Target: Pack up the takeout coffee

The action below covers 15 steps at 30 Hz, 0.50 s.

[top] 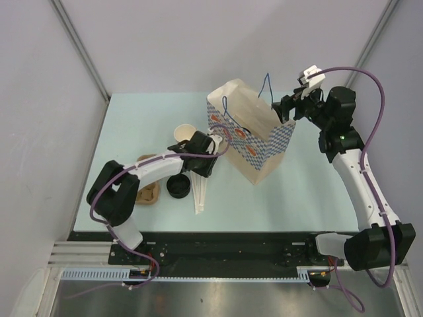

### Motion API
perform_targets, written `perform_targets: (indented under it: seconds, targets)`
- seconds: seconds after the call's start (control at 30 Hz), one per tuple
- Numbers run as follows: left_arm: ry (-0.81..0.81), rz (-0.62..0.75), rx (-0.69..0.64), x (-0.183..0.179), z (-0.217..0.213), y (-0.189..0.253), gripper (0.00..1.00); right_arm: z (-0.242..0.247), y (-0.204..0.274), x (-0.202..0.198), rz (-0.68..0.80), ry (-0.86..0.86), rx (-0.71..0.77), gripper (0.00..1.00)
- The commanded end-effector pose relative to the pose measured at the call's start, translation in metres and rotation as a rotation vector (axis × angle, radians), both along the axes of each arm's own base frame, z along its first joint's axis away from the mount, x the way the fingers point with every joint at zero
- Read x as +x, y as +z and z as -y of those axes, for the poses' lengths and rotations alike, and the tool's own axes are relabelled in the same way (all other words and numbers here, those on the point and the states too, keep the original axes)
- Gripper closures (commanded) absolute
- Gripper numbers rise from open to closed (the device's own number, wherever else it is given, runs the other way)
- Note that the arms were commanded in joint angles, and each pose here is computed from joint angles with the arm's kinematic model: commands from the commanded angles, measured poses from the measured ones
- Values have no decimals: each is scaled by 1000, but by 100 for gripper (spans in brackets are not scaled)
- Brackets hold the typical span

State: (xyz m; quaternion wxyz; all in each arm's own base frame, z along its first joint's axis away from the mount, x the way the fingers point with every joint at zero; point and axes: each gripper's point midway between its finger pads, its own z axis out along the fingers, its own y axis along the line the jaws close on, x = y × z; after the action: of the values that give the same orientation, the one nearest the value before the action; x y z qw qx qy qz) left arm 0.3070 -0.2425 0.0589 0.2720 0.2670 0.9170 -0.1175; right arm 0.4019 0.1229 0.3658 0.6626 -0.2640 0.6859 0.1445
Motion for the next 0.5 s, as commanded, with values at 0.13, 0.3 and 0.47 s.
perform_targets:
  seconds: [0.13, 0.3, 0.47]
  targets:
    - [86, 92, 25, 44, 13, 0, 64, 14, 41, -20, 80, -54, 5, 7]
    - [81, 64, 39, 45, 15, -15, 65, 21, 40, -26, 68, -74, -3, 7]
    - [110, 12, 80, 41, 9, -36, 65, 27, 39, -31, 56, -84, -8, 7]
